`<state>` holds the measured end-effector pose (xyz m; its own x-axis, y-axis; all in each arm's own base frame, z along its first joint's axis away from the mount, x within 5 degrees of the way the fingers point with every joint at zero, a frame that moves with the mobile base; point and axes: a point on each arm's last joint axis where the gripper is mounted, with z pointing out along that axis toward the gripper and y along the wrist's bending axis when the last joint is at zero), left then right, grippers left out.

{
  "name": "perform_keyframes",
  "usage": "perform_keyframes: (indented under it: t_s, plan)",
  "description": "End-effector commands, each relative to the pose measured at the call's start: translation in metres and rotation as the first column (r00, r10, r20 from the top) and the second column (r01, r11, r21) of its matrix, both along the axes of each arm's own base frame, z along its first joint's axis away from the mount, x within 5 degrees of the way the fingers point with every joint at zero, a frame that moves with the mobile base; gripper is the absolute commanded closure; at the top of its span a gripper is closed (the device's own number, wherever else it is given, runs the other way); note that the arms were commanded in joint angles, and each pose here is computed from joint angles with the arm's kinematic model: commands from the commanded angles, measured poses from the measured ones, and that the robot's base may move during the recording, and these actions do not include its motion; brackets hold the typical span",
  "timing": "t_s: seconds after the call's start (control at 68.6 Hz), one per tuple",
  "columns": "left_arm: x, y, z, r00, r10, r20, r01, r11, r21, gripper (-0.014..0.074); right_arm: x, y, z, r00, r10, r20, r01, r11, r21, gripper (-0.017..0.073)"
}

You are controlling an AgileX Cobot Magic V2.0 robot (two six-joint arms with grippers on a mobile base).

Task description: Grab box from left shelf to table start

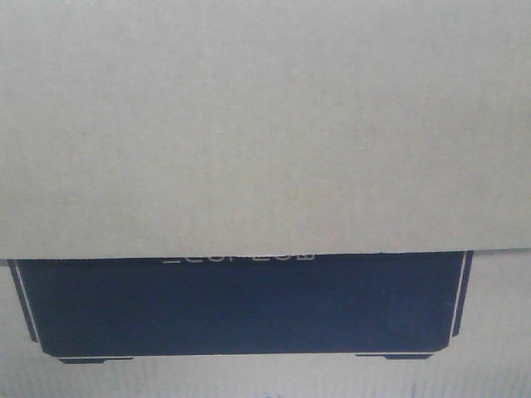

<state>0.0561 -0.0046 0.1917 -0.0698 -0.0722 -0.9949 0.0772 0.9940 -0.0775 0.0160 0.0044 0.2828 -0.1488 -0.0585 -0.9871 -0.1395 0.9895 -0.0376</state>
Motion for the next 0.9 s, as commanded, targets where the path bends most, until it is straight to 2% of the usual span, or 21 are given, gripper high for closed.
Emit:
perform_keyframes:
  t_s: [0.0, 0.306, 0.467, 0.54, 0.656, 0.773, 0.89]
  plan:
    - [-0.001, 0.000, 0.010, 0.994, -0.007, 0.108, 0.008, 1.000, -0.007, 0.0693, 0.000, -0.001, 0.016, 0.995, -0.006, 0.102, 0.006, 1.000, 0.001, 0.0503]
    - [-0.001, 0.000, 0.010, 0.994, -0.007, 0.108, 0.008, 1.000, -0.007, 0.0693, 0.000, -0.001, 0.016, 0.994, -0.007, 0.108, 0.008, 1.000, -0.002, 0.0503]
    - [-0.001, 0.000, 0.010, 0.994, -0.007, 0.108, 0.008, 1.000, -0.007, 0.0693, 0.009, -0.001, 0.012, 0.977, -0.042, 0.208, 0.042, 0.999, 0.005, 0.0503]
    - [-0.001, 0.000, 0.010, 0.994, -0.007, 0.108, 0.008, 1.000, -0.007, 0.0693, 0.017, -0.002, 0.000, 0.965, -0.087, 0.247, 0.086, 0.996, 0.014, 0.0503]
    - [-0.001, 0.000, 0.010, 0.994, -0.007, 0.108, 0.008, 1.000, -0.007, 0.0693, 0.030, -0.005, -0.030, 0.955, -0.153, 0.254, 0.142, 0.988, 0.063, 0.0503]
    - [-0.001, 0.000, 0.010, 0.994, -0.007, 0.108, 0.008, 1.000, -0.007, 0.0693, 0.037, -0.006, -0.062, 0.951, -0.182, 0.250, 0.158, 0.981, 0.112, 0.0503]
    - [-0.001, 0.000, 0.010, 0.994, -0.007, 0.108, 0.008, 1.000, -0.007, 0.0693, 0.040, -0.007, -0.079, 0.956, -0.190, 0.223, 0.163, 0.977, 0.137, 0.0503]
